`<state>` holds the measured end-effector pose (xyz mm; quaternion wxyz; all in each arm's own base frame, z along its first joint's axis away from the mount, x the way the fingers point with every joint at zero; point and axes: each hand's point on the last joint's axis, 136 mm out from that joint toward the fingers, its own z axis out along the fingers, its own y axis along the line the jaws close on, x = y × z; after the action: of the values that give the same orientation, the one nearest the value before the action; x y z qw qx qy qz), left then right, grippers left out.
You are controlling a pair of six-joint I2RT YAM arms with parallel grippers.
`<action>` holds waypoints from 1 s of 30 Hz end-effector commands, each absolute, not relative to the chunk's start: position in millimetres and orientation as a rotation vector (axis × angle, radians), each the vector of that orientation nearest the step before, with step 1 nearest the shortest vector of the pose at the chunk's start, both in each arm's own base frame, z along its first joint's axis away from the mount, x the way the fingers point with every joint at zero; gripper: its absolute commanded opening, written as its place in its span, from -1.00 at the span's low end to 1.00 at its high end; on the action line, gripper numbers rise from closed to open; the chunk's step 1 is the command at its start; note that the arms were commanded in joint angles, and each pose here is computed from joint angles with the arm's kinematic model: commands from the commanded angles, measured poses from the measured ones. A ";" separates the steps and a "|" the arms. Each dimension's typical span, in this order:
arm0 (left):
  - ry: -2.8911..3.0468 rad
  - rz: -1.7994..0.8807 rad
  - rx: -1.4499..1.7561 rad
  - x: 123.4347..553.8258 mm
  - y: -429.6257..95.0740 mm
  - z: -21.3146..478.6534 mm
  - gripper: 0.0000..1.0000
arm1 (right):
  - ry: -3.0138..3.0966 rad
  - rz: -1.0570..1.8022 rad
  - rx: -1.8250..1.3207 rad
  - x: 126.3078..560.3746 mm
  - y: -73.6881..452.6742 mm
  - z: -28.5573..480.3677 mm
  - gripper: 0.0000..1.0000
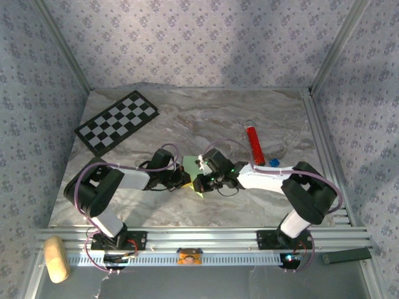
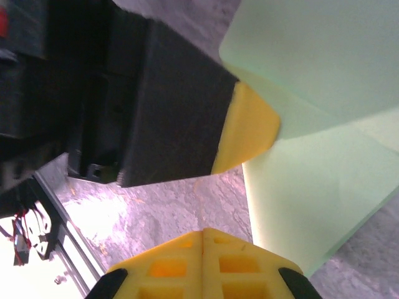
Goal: Fold a paper plane with a square sheet of paper (pick it up from the middle)
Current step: Third fold the triangle at the center of the table.
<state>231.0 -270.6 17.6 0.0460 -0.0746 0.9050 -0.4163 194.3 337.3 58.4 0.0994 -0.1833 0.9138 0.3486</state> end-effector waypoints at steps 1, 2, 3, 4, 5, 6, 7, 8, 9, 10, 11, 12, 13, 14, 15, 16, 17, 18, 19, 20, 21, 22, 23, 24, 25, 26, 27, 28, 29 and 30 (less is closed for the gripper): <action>2.835 -1.147 -0.267 222.7 -257.5 -2.9 -1.00 | 2.764 0.980 -0.569 190.0 343.3 53.3 -0.90; 2.836 -1.147 -0.267 222.4 -257.3 -3.2 -1.00 | 2.778 0.956 -0.571 190.1 343.7 50.0 -0.90; 2.838 -1.148 -0.264 222.2 -257.9 -3.0 -1.00 | 2.796 0.938 -0.572 190.1 343.8 46.0 -0.90; 2.838 -1.149 -0.261 222.2 -258.3 -2.8 -1.00 | 2.803 0.933 -0.580 189.6 345.3 44.2 -0.90; 2.836 -1.149 -0.261 222.7 -258.3 -2.5 -1.00 | 2.807 0.925 -0.584 189.8 346.5 42.5 -0.90; 2.836 -1.149 -0.261 222.8 -258.3 -2.5 -1.00 | 2.811 0.913 -0.584 190.2 347.3 41.0 -0.90; 2.836 -1.150 -0.262 223.0 -258.4 -2.2 -1.00 | 2.821 0.895 -0.583 190.1 346.2 38.2 -0.90; 2.837 -1.150 -0.260 222.8 -258.6 -2.2 -1.00 | 2.828 0.880 -0.577 191.3 345.5 36.2 -0.90; 2.835 -1.150 -0.261 223.4 -258.6 -2.0 -1.00 | 2.832 0.868 -0.574 191.6 344.0 34.0 -0.90; 2.836 -1.150 -0.261 223.1 -258.6 -2.1 -1.00 | 2.838 0.859 -0.569 191.6 343.2 32.1 -0.90; 2.838 -1.150 -0.259 222.7 -258.8 -2.4 -1.00 | 2.842 0.851 -0.564 192.0 341.8 30.2 -0.90; 2.839 -1.148 -0.260 223.0 -258.5 -2.5 -1.00 | 2.847 0.848 -0.560 191.8 340.7 28.3 -0.90; 2.838 -1.149 -0.257 223.1 -258.7 -2.2 -1.00 | 2.850 0.844 -0.551 192.2 339.5 27.0 -0.90; 2.840 -1.147 -0.258 222.9 -258.5 -2.5 -1.00 | 2.857 0.842 -0.545 191.5 338.0 24.5 -0.90; 2.842 -1.148 -0.254 222.3 -259.0 -2.5 -1.00 | 2.856 0.846 -0.539 191.6 337.2 23.8 -0.90; 2.842 -1.146 -0.254 222.6 -258.6 -2.5 -1.00 | 2.858 0.849 -0.534 190.8 336.0 22.6 -0.90; 2.843 -1.143 -0.260 222.5 -257.8 -3.1 -1.00 | 2.858 0.854 -0.532 190.3 334.7 21.3 -0.90; 2.845 -1.143 -0.258 221.6 -257.8 -3.5 -1.00 | 2.857 0.861 -0.531 189.6 333.9 20.2 -0.89; 2.844 -1.142 -0.260 222.0 -257.6 -3.6 -1.00 | 2.864 0.865 -0.513 189.1 332.9 19.4 -0.89; 2.845 -1.138 -0.260 221.8 -257.0 -4.0 -1.00 | 2.872 0.871 -0.493 187.7 331.9 18.0 -0.89; 2.850 -1.136 -0.258 220.8 -257.4 -4.5 -1.00 | 2.873 0.878 -0.487 187.1 331.3 17.4 -0.89; 2.850 -1.135 -0.259 221.2 -256.9 -4.8 -1.00 | 2.873 0.885 -0.484 186.4 331.2 16.8 -0.89; 2.848 -1.136 -0.258 222.0 -257.2 -4.1 -1.00 | 2.874 0.893 -0.482 185.2 330.9 16.3 -0.89; 2.850 -1.134 -0.257 221.7 -257.1 -4.3 -1.00 | 2.877 0.896 -0.478 184.0 330.2 15.5 -0.89; 2.853 -1.130 -0.257 221.4 -256.8 -5.0 -1.00 | 2.878 0.902 -0.475 183.0 329.7 15.3 -0.89; 2.852 -1.128 -0.257 221.5 -256.6 -4.9 -1.00 | 2.879 0.906 -0.469 181.9 328.9 14.8 -0.88; 2.852 -1.126 -0.261 221.9 -256.3 -4.9 -1.00 | 2.883 0.909 -0.463 180.3 327.5 13.7 -0.88; 2.855 -1.125 -0.261 221.5 -256.4 -5.5 -1.00 | 2.882 0.914 -0.458 179.4 326.8 13.6 -0.88; 2.854 -1.126 -0.260 221.6 -256.4 -5.0 -1.00 | 2.881 0.921 -0.451 178.4 326.0 13.8 -0.87; 2.854 -1.123 -0.261 221.5 -256.0 -5.3 -1.00 | 2.877 0.929 -0.449 177.6 325.5 14.2 -0.87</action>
<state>230.8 -270.4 17.3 0.0467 -0.0717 0.9057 -0.4151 187.0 335.4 21.4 0.0606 -0.1617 0.9349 0.3101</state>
